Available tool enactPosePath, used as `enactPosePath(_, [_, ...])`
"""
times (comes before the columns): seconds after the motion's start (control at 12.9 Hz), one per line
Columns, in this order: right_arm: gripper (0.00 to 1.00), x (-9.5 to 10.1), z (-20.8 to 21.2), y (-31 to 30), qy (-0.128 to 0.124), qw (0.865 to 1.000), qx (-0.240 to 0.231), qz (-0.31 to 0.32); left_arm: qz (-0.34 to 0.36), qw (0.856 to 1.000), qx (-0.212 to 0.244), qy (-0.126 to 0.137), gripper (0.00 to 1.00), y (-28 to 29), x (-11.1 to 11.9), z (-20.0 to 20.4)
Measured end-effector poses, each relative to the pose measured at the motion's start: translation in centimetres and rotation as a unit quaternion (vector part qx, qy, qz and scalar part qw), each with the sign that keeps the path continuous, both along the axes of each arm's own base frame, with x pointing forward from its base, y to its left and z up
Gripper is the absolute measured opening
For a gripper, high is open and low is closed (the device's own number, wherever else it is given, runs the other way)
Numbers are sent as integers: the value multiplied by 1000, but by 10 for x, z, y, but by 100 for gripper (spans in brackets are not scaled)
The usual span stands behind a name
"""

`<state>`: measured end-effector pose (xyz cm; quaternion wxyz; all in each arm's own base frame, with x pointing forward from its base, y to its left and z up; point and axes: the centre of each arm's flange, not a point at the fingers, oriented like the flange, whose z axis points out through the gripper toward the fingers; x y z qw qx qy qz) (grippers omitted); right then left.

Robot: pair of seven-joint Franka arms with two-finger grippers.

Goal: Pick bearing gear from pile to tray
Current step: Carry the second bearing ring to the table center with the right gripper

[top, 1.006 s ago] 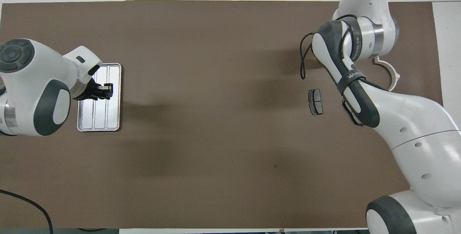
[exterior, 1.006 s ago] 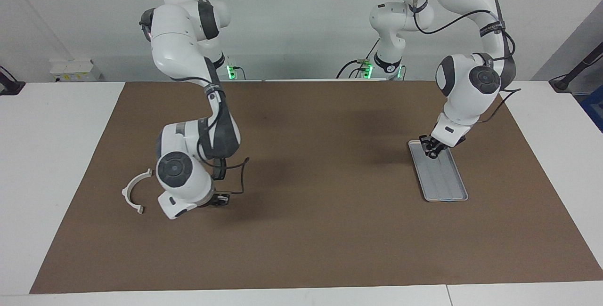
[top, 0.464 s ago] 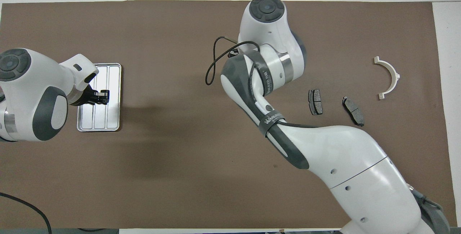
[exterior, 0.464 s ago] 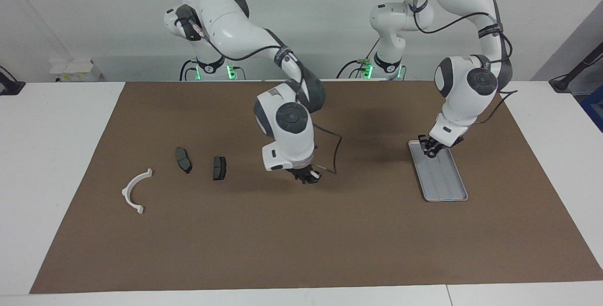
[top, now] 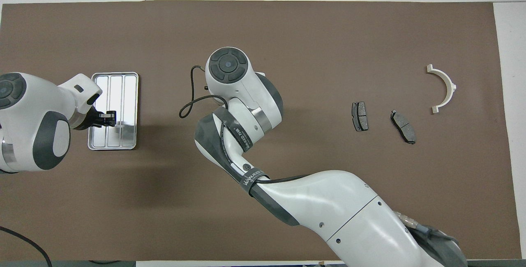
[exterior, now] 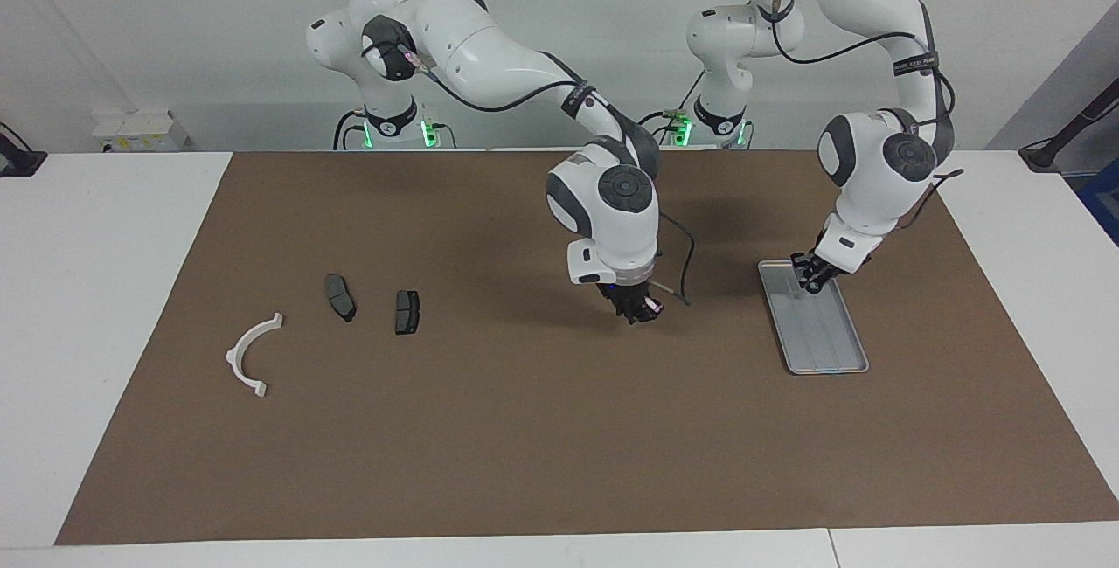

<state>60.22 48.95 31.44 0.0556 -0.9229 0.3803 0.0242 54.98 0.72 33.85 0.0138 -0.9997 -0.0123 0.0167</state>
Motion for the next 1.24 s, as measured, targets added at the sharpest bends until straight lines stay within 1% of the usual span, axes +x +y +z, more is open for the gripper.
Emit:
enactPosePath(0.15, [23, -5, -12, 8, -1, 1000, 1, -5, 12, 1000, -16, -9, 34, 0, 0, -2])
enactPosePath(0.31, [23, -7, -25, 13, -1, 1000, 1, -4, 19, 999, -24, -20, 34, -1, -6, -14])
enactPosePath(0.46, [23, -7, -25, 14, -2, 1000, 1, -4, 21, 999, -25, -21, 34, -1, -11, -22])
enactPosePath(0.62, [23, -7, -25, 14, -2, 1000, 1, -4, 21, 999, -26, -27, 34, -1, -12, -24])
enactPosePath(0.7, [28, -7, -25, 14, -3, 1000, 1, -4, 21, 999, -26, -29, 34, -1, -12, -24])
enactPosePath(0.77, [40, -6, -26, 14, -5, 1000, 3, -4, 22, 999, -26, -32, 34, -1, -13, -26])
enactPosePath(0.85, [55, -5, -26, 13, -6, 1000, 2, -6, 22, 999, -25, -36, 34, -1, -15, -29])
enactPosePath(0.93, [67, 0, -25, 8, -8, 1000, 0, -10, 22, 999, -25, -40, 34, -2, -17, -33])
enactPosePath(1.01, [80, 9, -19, -4, -10, 1000, 0, -15, 22, 999, -25, -40, 34, -2, -19, -35])
enactPosePath(1.08, [93, 23, -5, -23, -9, 1000, -1, -9, 22, 999, -25, -40, 34, -2, -19, -36])
enactPosePath(1.16, [100, 38, 19, -49, -10, 1000, -1, 10, 22, 999, -25, -40, 34, -2, -20, -37])
enactPosePath(1.24, [100, 52, 53, -80, -13, 999, 0, 36, 21, 999, -25, -41, 34, -2, -19, -37])
